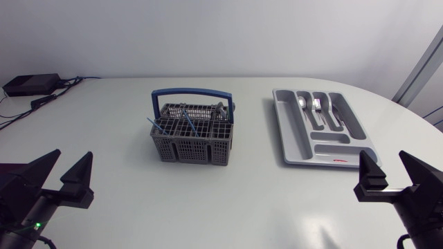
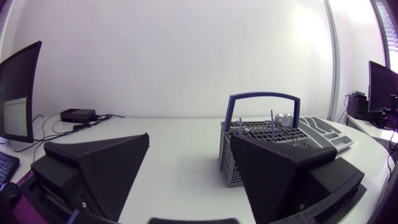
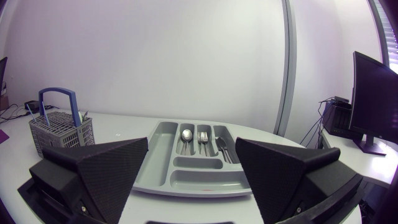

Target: Unload the cutlery basket into the drawer organizer.

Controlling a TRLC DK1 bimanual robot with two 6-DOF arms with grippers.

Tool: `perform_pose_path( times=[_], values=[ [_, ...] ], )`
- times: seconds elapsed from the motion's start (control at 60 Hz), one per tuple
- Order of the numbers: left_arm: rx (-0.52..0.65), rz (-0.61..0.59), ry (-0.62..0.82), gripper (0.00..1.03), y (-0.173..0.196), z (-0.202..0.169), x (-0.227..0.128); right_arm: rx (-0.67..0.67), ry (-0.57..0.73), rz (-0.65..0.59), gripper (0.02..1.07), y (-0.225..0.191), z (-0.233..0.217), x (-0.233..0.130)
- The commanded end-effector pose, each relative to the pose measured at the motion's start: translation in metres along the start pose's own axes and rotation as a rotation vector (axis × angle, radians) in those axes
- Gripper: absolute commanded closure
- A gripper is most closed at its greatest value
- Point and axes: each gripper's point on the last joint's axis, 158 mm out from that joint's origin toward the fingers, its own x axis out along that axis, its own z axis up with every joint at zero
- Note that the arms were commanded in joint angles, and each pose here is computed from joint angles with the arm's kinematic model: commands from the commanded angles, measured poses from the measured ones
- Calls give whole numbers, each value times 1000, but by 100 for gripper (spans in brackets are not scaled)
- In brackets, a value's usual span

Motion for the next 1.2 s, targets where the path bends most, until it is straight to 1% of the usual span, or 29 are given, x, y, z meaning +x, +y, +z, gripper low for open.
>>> perform_pose_path(
  times=[0.0, 0.367, 0.433, 0.55, 0.7, 0.817, 0.983, 1.067, 1.183],
  values=[
    [-27, 18, 7, 4, 4, -7, 1, 5, 16, -12, 6, -2, -10, 1],
    [-22, 21, -7, 4, 5, -3, 0, 6, 5, -15, 6, -3, -7, 1],
    [-18, 45, -34, 4, 10, 6, -1, 6, -8, -21, 6, -4, -1, 0],
    [-4, 65, -76, 4, 14, 34, -6, 6, -39, -15, 6, -2, 15, -2],
    [16, 54, -74, 4, 11, 57, -9, 6, -76, 10, 6, 6, 35, -4],
    [13, 23, -30, 4, 4, 69, -2, 3, -62, 21, 6, 11, 44, 2],
    [3, 0, -5, 5, -2, 85, 8, -4, -13, 49, 6, 20, 49, 17],
    [2, -6, 45, 8, -4, 82, 20, -7, 13, 60, 6, 25, 49, 26],
    [-8, -8, 179, 12, -4, 62, 45, -15, 88, 88, 7, 36, 42, 43]
  ],
)
